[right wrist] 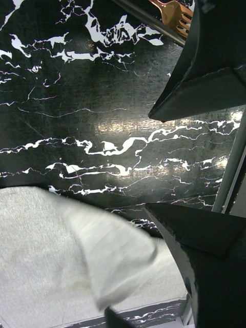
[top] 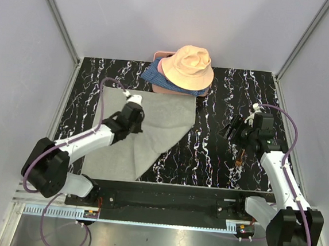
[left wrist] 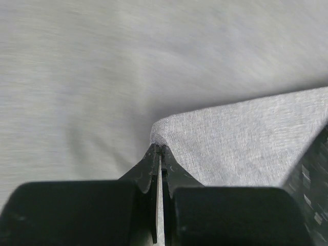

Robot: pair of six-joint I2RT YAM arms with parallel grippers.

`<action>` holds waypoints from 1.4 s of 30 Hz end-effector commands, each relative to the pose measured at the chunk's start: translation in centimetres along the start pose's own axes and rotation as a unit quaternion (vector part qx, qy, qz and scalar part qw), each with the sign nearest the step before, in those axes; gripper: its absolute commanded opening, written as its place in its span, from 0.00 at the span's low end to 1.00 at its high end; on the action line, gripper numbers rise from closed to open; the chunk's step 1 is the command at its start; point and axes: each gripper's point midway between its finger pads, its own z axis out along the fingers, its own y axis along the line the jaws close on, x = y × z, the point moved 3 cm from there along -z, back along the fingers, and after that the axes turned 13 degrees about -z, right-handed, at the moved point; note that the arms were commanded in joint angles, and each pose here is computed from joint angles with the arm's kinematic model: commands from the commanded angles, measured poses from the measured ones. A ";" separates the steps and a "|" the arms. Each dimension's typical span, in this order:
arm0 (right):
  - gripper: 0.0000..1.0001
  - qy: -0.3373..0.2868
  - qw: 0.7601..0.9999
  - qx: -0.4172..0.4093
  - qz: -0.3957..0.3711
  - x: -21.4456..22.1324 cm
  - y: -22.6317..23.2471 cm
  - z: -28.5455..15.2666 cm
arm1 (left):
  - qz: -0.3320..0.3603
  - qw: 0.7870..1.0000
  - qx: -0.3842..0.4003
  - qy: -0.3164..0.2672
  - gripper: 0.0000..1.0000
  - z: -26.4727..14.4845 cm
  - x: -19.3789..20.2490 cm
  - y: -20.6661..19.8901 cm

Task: Fold the napkin, place the utensils inside, and roll it up
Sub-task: Fold the napkin

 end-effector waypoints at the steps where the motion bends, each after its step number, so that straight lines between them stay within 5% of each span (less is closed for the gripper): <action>1: 0.74 -0.016 1.000 -0.012 -0.014 -1.3 0.3 0.3 | -0.012 0.996 -0.067 -0.053 0.00 0.1 -4.8 5.2; 18: 0.74 -0.003 0.999 -0.029 -0.020 -3.5 0.7 2.3 | -0.070 0.970 -0.221 -0.076 0.00 5.1 -15.1 15.3; 42: 0.75 0.011 0.999 -0.035 -0.025 -4.8 0.6 3.7 | -0.077 0.966 -0.244 -0.036 0.00 7.2 -21.8 18.0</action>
